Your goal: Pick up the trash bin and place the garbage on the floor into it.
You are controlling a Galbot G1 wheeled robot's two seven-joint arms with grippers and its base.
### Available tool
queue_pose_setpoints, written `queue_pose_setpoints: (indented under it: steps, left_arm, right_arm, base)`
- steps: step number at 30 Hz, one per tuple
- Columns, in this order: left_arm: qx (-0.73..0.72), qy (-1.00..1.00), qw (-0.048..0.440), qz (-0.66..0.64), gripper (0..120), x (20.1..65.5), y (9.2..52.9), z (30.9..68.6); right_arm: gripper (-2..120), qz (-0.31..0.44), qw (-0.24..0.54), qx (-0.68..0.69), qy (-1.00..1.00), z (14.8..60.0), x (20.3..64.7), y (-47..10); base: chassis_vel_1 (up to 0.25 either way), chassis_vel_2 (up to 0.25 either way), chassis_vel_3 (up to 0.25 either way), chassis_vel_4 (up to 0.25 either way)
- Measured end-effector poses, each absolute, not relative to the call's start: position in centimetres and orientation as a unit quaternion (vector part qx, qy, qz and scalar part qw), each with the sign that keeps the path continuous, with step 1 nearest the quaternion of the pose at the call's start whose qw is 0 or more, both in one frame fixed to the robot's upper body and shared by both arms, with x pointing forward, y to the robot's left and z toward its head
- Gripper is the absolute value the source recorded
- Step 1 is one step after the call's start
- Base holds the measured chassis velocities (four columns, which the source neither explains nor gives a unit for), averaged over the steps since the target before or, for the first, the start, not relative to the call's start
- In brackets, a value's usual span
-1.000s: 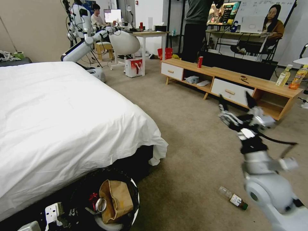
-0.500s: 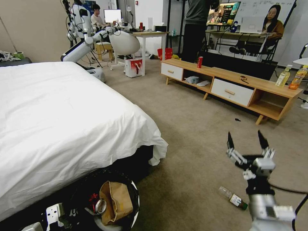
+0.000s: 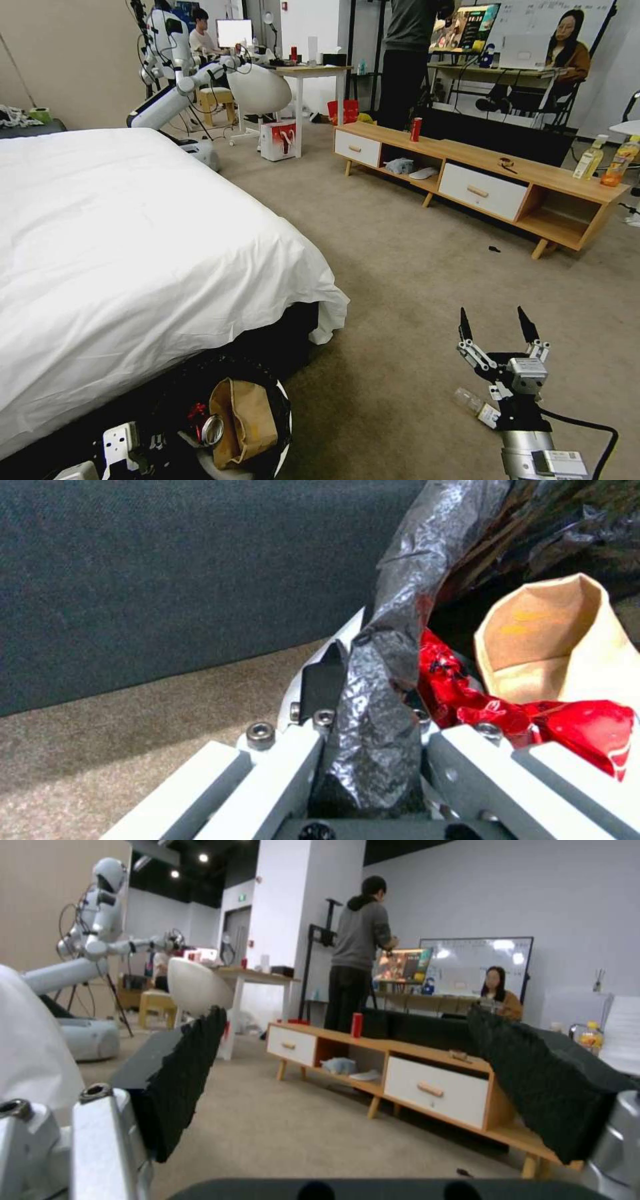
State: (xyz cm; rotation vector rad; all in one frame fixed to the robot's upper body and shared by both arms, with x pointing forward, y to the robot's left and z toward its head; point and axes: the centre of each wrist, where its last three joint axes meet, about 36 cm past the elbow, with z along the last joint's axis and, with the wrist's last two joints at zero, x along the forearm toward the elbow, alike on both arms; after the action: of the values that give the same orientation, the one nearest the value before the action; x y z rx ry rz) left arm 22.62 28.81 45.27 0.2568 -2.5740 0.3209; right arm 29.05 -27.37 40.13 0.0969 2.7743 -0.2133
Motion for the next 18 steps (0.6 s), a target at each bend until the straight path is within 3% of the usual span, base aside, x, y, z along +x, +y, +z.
queue_pose_setpoints:
  steps: [18]
  left_arm:
    - [0.092,-0.954,0.259,0.118,1,22.57,28.85,45.23]
  right_arm:
    - [96,-0.088,0.177,0.033,0.980,39.80,29.52,-28.02]
  base:
    - [-0.014,-0.013,-0.018,-0.016]
